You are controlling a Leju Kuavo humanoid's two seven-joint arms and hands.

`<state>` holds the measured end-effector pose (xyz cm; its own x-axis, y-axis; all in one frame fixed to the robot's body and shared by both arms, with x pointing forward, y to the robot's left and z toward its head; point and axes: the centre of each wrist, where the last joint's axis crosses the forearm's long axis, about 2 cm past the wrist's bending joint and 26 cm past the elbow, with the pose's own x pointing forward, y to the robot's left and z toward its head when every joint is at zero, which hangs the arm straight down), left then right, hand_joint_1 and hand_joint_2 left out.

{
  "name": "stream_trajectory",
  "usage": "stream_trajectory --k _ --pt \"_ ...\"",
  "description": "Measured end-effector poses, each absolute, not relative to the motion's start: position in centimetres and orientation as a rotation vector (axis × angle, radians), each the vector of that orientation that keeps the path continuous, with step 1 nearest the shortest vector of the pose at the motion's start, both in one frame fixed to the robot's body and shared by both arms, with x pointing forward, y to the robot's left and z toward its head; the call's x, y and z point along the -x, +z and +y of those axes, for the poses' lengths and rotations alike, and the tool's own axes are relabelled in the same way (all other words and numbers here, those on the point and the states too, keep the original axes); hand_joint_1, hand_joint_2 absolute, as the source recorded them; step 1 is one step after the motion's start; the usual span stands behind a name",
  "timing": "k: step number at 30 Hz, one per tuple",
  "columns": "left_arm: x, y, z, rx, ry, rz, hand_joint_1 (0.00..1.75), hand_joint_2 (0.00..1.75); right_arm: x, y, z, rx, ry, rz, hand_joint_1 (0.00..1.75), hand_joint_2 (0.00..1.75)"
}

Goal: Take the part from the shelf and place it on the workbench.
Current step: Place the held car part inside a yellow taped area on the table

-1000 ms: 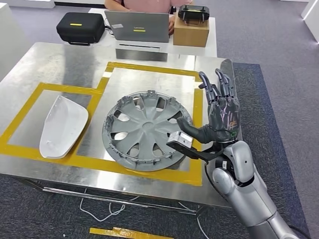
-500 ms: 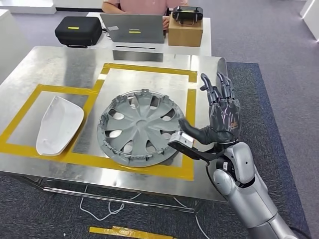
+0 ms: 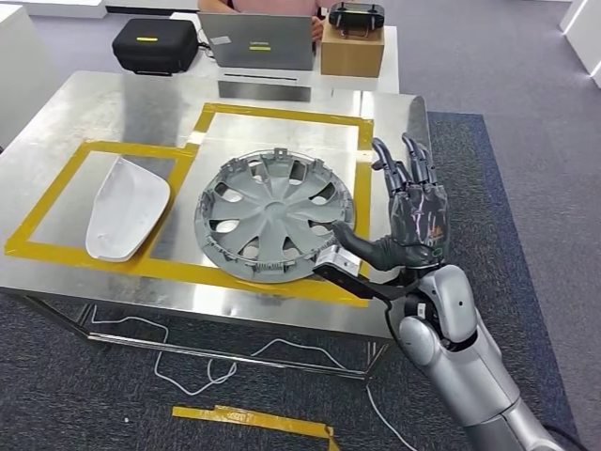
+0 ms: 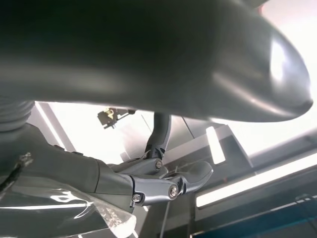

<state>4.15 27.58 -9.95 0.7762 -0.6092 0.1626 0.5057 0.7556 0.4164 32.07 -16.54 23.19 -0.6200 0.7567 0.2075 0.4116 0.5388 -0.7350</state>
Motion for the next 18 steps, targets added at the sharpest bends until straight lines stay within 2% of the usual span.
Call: stream_trajectory --k 18 --pt "-3.66 -9.92 27.6 -0.353 -0.611 -0.28 0.0 0.0 -32.33 22.2 -16.78 0.903 0.916 -2.196 0.0 0.0"
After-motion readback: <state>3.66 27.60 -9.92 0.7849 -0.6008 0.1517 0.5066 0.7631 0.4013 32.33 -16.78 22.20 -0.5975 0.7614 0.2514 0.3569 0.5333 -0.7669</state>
